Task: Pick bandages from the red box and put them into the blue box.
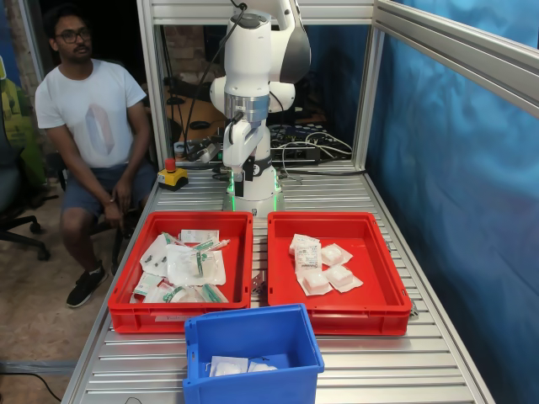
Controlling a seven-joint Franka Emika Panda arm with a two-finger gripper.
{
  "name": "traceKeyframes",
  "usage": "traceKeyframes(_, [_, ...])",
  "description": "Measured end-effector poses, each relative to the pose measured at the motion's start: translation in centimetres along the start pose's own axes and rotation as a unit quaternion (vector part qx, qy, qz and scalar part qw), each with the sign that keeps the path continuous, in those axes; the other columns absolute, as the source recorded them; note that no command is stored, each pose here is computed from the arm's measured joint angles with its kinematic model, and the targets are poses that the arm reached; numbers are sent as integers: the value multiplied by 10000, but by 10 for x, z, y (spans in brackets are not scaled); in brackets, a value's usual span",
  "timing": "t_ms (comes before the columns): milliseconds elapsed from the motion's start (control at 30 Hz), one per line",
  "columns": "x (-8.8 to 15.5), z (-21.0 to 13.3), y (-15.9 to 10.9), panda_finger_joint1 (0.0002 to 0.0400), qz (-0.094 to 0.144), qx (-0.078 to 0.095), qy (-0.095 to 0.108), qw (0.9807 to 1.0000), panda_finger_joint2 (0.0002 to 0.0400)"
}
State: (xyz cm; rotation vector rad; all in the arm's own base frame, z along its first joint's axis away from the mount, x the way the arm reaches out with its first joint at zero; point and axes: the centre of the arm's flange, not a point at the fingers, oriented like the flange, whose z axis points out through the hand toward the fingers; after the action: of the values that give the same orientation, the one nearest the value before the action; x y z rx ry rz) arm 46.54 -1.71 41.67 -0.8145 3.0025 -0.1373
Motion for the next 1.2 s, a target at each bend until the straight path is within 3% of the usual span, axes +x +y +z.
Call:
traceKeyframes(867, [-5, -1, 7, 400, -92, 0, -8, 10000, 400])
traceKeyframes(1200, [-17, 0, 27, 400, -343, -13, -12, 9994, 400])
